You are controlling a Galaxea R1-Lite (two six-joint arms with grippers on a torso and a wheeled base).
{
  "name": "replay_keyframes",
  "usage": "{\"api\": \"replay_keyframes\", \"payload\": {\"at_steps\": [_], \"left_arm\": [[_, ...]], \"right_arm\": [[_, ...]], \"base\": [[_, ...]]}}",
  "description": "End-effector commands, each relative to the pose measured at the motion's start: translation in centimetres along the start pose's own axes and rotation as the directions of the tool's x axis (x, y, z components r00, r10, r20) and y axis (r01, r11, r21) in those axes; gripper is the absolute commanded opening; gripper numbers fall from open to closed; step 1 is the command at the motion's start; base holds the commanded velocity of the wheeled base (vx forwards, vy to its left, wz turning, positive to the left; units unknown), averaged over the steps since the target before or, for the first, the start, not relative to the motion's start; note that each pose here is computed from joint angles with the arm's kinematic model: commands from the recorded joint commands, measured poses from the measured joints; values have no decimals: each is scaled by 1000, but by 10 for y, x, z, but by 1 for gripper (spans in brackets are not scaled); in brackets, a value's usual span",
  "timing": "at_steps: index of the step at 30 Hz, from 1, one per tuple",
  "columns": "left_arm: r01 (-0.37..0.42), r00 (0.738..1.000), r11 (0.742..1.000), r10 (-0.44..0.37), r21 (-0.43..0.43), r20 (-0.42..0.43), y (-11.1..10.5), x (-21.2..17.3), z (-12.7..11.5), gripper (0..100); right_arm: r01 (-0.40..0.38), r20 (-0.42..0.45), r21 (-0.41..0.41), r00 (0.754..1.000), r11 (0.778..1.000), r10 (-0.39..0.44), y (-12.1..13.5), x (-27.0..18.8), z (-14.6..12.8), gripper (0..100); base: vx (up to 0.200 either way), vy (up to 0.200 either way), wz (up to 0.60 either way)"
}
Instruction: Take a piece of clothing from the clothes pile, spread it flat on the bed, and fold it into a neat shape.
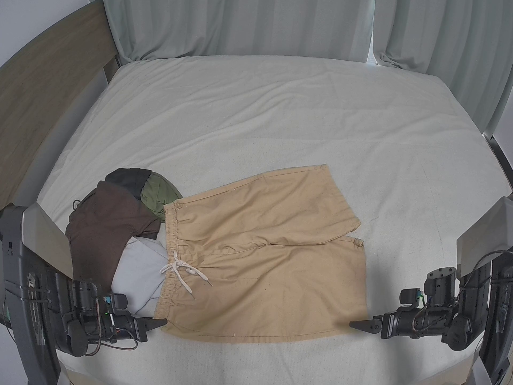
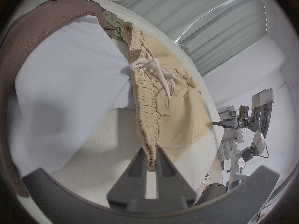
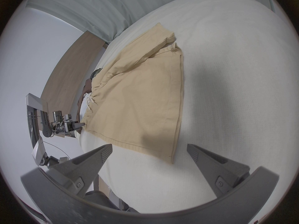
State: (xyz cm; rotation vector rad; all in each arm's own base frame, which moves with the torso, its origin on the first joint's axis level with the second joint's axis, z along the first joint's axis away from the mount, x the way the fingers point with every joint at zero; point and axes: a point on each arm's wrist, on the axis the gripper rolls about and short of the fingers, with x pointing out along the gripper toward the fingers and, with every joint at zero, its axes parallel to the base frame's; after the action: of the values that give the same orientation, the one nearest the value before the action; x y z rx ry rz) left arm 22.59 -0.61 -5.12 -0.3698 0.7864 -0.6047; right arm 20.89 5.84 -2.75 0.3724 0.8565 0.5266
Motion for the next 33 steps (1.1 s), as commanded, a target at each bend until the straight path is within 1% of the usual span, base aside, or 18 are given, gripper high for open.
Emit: {"api": "replay_keyframes", "payload": {"at_steps": [1, 9, 13, 14, 25, 30, 33], "left_arm": [[0, 1000, 1000, 0, -1, -1, 0, 0, 0, 0], [0, 1000, 1000, 0, 2, -1, 0, 0, 0, 0], [-1, 1000, 1000, 1, 1, 0, 1, 0, 0, 0], [-1, 1000, 1000, 1, 1, 0, 1, 0, 0, 0], [0, 1000, 1000, 0, 6, 3, 1, 1, 1, 0], [1, 1000, 1000, -1, 3, 5, 1, 0, 1, 0], [3, 1000, 1000, -3, 5, 6, 1, 0, 1, 0]], "right_arm": [[-3, -26, 2, 1000, 1000, 3, 2, -1, -5, 100], [-2, -71, 8, 997, 1000, 2, -1, 10, -12, 100], [-7, -74, 3, 997, 1000, 7, 0, 12, -12, 100], [-9, -68, 0, 998, 1000, 9, 0, 13, -11, 0], [-7, -60, 2, 998, 1000, 7, -2, 14, -10, 0], [4, -80, 11, 997, 1000, -3, 0, 7, -14, 0], [2, -61, 3, 998, 1000, -2, 3, 4, -11, 0]], "base": [[0, 0, 0], [0, 0, 0], [0, 0, 0], [0, 0, 0], [0, 0, 0], [0, 0, 0], [0, 0, 0]]}}
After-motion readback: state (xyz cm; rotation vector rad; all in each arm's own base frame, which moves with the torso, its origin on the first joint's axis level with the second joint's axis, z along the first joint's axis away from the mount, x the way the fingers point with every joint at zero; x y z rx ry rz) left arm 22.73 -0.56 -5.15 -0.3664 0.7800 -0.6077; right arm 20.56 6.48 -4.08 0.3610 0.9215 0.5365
